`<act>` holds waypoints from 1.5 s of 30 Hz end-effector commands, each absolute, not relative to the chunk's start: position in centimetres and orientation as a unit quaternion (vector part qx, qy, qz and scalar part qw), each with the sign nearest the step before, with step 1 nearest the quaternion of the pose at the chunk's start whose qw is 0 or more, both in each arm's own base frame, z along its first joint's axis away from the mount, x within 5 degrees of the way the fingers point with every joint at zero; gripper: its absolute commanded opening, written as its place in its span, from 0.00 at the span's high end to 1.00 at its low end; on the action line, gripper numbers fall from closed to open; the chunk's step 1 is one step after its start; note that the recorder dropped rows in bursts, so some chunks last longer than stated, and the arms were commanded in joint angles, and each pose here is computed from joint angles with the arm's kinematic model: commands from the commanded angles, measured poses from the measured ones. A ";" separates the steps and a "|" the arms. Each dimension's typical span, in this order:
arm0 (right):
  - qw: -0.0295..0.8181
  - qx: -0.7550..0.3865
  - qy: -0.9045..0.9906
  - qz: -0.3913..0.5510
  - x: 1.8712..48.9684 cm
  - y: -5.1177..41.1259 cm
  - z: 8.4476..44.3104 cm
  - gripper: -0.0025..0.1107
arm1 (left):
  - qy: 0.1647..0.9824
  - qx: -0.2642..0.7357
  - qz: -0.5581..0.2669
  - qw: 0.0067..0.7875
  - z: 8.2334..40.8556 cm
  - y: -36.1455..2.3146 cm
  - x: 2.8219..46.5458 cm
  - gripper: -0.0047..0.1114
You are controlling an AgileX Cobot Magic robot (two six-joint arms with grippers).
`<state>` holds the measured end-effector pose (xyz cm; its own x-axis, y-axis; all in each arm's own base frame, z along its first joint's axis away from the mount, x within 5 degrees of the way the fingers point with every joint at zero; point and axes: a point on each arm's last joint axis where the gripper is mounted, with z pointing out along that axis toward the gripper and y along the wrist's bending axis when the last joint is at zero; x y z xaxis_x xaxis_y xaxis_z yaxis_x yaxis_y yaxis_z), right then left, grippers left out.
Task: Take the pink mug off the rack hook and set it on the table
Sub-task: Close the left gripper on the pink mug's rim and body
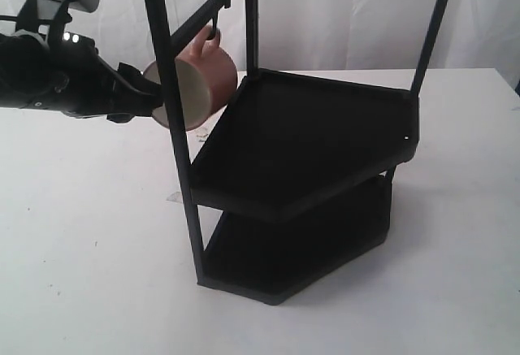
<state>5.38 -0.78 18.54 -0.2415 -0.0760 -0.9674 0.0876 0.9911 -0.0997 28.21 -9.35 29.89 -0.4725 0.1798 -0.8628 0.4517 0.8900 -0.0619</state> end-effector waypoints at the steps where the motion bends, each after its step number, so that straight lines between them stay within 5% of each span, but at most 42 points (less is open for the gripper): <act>1: 0.619 0.000 0.783 -0.068 5.4 -0.8 18.5 0.98 | 0.844 0.209 -0.131 0.476 29.4 -9.5 28.6 0.44; 10: 0.619 0.000 0.783 -0.068 5.4 -0.8 18.5 0.98 | 0.840 0.225 -0.124 0.477 29.3 -9.7 28.6 0.44; 14: 0.619 0.000 0.783 -0.068 5.4 -0.8 18.5 0.98 | 0.806 0.328 -0.088 0.485 29.3 -11.2 28.1 0.44; 19: 0.619 0.000 0.783 -0.068 5.4 -0.8 18.5 0.98 | 0.798 0.344 -0.084 0.488 29.0 -12.2 28.0 0.45; 26: 0.619 0.000 0.783 -0.068 5.4 -0.8 18.5 0.98 | 0.805 0.324 -0.090 0.489 29.0 -12.2 28.2 0.96; 45: 0.619 0.006 0.783 -0.063 5.4 -0.8 18.5 0.98 | 0.827 0.261 -0.126 0.482 29.0 -12.1 28.2 0.96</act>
